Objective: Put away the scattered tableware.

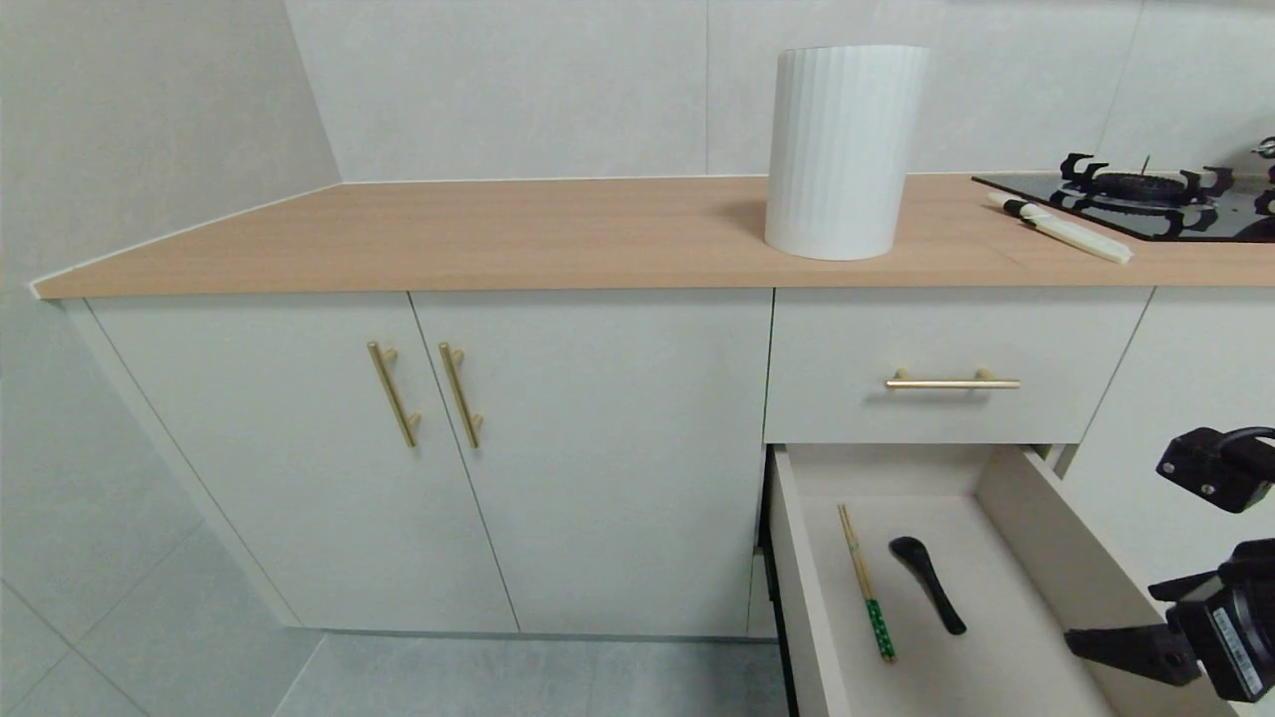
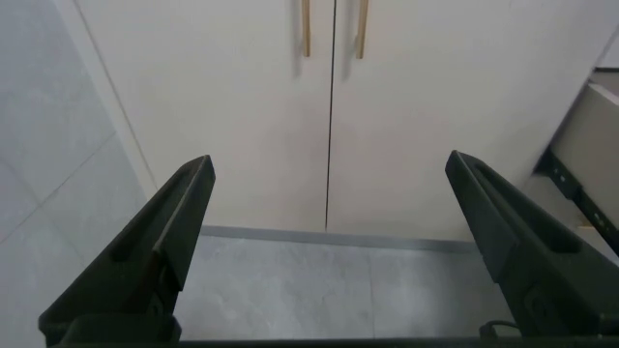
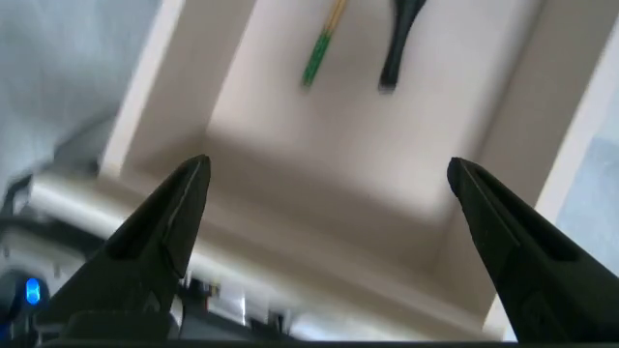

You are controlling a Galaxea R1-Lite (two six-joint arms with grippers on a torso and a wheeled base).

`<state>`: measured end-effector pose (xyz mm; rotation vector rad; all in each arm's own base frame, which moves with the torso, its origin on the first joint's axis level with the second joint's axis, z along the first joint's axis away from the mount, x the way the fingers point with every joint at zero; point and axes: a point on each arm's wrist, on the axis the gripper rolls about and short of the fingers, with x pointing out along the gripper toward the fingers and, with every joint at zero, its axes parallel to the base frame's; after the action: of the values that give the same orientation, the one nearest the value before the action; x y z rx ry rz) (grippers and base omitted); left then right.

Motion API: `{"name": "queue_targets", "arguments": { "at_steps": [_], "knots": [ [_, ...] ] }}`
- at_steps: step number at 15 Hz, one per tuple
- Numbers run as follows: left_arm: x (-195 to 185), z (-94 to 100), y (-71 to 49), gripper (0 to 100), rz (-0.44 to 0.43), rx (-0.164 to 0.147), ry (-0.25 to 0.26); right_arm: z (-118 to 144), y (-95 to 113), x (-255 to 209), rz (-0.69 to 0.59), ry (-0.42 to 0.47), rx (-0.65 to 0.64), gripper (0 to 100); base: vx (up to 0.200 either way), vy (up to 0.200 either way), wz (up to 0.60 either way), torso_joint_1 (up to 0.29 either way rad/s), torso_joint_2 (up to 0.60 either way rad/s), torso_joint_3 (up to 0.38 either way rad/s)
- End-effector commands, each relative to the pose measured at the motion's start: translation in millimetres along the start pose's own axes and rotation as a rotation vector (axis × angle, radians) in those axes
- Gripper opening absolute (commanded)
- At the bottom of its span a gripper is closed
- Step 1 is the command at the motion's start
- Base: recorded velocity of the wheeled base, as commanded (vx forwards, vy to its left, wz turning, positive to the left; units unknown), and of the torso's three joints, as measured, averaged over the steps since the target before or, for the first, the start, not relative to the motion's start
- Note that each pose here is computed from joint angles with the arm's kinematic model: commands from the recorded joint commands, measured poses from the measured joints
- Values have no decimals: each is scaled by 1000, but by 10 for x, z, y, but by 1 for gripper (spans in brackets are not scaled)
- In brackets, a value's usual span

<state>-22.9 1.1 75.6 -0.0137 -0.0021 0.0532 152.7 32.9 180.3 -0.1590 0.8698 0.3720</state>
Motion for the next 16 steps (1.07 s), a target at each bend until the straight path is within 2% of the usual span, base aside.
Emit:
{"name": "queue_targets", "arguments": {
  "at_steps": [1, 5, 7, 11, 13, 16],
  "knots": [
    [0, 0, 0, 100, -1, 0, 0, -36, 19, -26, 9, 21, -47, 100, -200, 0, 0, -2, -2, 2],
    [0, 0, 0, 100, 1, 0, 0, -131, 78, 6, 49, 117, -122, 100, -200, 0, 0, 1, 4, 2],
    [0, 0, 0, 100, 1, 0, 0, -135, 151, 145, 98, 208, -156, 100, 0, 0, 0, 0, 0, 0],
    [0, 0, 0, 100, 1, 0, 0, -135, 143, 609, 152, 413, -134, 100, 0, 0, 0, 0, 0, 0],
    [0, 0, 0, 100, 1, 0, 0, -99, 142, 808, 150, 482, -77, 100, 0, 0, 0, 0, 0, 0],
    [0, 0, 0, 100, 1, 0, 0, 21, 140, 907, 107, 499, 62, 100, 0, 0, 0, 0, 0, 0]
  ]
}}
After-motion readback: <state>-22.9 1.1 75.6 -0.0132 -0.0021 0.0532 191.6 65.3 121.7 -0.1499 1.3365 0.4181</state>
